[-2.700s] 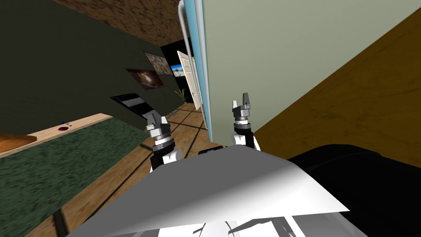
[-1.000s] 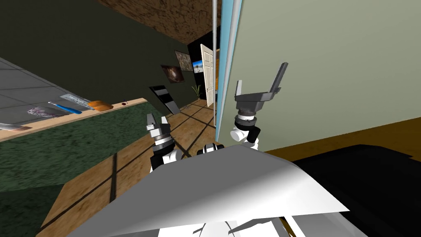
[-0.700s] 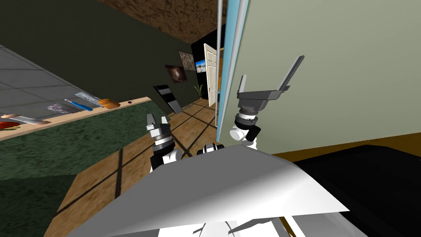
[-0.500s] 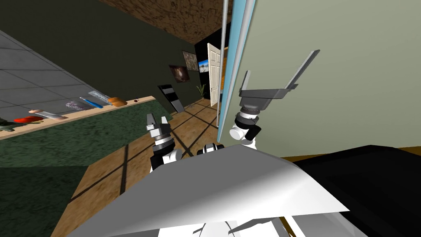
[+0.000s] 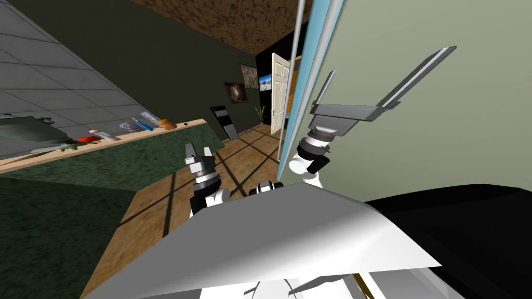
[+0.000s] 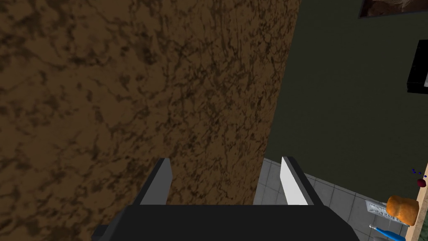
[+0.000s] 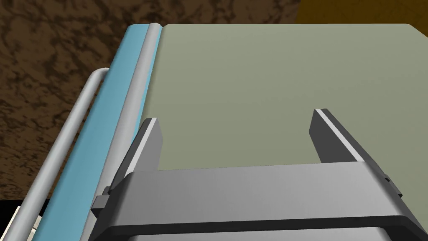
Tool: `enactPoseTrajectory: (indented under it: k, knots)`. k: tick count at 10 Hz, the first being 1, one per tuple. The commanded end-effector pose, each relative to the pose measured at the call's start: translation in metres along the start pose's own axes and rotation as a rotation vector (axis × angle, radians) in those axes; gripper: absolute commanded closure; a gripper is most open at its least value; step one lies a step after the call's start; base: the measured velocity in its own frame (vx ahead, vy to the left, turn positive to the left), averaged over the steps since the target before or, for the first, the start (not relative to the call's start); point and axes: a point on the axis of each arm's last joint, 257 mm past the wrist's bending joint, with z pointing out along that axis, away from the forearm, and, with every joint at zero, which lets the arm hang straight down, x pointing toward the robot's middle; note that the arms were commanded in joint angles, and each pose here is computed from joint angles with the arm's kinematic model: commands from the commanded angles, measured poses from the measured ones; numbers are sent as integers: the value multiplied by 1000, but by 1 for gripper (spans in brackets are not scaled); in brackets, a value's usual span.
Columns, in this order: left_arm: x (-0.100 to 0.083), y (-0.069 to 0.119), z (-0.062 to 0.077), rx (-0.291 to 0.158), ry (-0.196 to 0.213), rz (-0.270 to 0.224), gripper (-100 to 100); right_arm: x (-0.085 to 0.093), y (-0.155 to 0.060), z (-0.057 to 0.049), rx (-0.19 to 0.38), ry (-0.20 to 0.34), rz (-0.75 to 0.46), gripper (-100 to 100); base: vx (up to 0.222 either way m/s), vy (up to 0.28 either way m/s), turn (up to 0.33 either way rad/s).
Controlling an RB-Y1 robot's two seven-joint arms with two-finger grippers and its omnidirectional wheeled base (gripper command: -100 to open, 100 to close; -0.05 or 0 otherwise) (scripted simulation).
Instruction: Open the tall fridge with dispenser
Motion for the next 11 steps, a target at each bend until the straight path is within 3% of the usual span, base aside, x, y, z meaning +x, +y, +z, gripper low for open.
enactPoseTrajectory:
  k: [1,2,3,4,5,6,7,11]
  knots:
    - [0,0,0,0,0,0,0,-6,15,5,-88,-38,89,-100,22,-12,159]
    - [0,0,0,0,0,0,0,-8,24,9,-144,-49,133,-100,23,-8,177]
    - [0,0,0,0,0,0,0,-11,24,9,-144,-62,144,-100,17,-8,136]
    - [0,0,0,0,0,0,0,-14,32,11,-199,-78,191,-100,17,-7,238]
    - [0,0,0,0,0,0,0,-17,32,11,-199,-86,198,-100,16,-11,123]
    - [0,0,0,0,0,0,0,-21,40,13,-253,-104,244,-100,20,-10,204]
    - [0,0,0,0,0,0,0,-23,40,13,-253,-111,249,-100,16,-11,135]
    - [0,0,0,0,0,0,0,-44,58,14,-401,-180,386,-100,26,-15,214]
